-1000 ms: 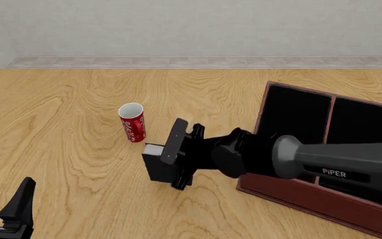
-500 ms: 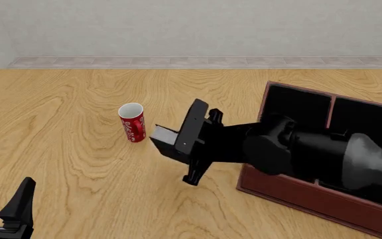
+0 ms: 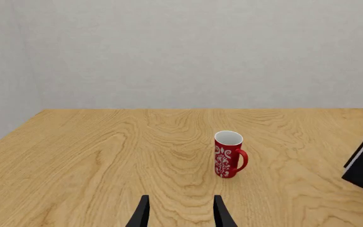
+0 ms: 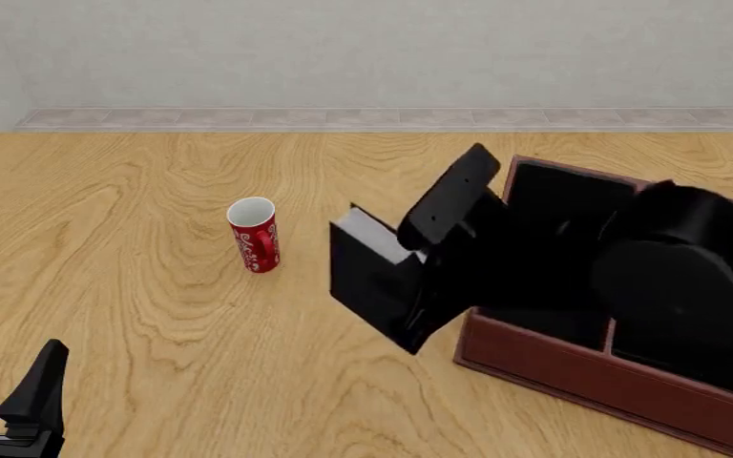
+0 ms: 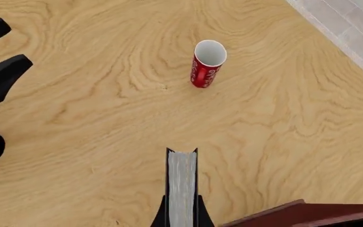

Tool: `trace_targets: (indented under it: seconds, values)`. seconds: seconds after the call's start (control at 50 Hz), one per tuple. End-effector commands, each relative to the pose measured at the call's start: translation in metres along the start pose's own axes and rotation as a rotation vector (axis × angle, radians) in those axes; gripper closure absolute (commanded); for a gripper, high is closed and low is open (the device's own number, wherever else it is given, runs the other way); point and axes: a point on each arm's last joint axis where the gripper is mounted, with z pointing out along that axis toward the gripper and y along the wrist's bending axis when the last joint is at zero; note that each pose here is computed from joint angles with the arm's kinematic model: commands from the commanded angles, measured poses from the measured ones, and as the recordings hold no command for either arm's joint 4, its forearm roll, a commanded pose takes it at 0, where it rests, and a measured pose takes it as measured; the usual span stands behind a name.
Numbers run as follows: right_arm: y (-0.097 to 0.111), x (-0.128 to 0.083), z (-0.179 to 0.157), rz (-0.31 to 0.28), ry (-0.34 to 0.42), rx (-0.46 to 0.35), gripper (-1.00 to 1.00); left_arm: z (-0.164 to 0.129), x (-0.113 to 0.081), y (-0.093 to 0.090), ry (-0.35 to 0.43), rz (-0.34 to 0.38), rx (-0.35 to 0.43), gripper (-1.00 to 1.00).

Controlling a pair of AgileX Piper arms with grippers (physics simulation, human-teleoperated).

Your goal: Pick up the book and place it in the left compartment of the caddy.

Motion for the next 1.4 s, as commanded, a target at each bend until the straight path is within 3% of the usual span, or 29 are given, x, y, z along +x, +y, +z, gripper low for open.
trace_targets:
  seconds: [0.02, 0.32, 0.64, 0.76, 0.8, 0.96, 1.4]
  values:
    - [-0.006, 0.003, -0.038, 0.131, -0.014, 0.023, 1.00, 0.000, 0.000, 0.000, 0.000, 0.000, 0.000, -1.00]
    - [-0.002, 0.009, -0.072, 0.234, 0.022, 0.014, 1.00, 0.000, 0.000, 0.000, 0.000, 0.000, 0.000, -1.00]
    - [-0.019, 0.031, -0.119, 0.313, 0.013, 0.117, 1.00, 0.000, 0.000, 0.000, 0.000, 0.000, 0.000, -1.00]
    - [-0.018, 0.036, -0.131, 0.321, 0.011, 0.127, 1.00, 0.000, 0.000, 0.000, 0.000, 0.000, 0.000, -1.00]
    - [-0.018, 0.038, -0.135, 0.300, 0.009, 0.132, 1.00, 0.000, 0.000, 0.000, 0.000, 0.000, 0.000, -1.00]
    - [-0.025, 0.038, -0.161, 0.335, -0.003, 0.194, 1.00, 0.000, 0.000, 0.000, 0.000, 0.000, 0.000, -1.00]
    - [-0.029, 0.047, -0.191, 0.374, -0.004, 0.296, 1.00, 0.000, 0.000, 0.000, 0.000, 0.000, 0.000, -1.00]
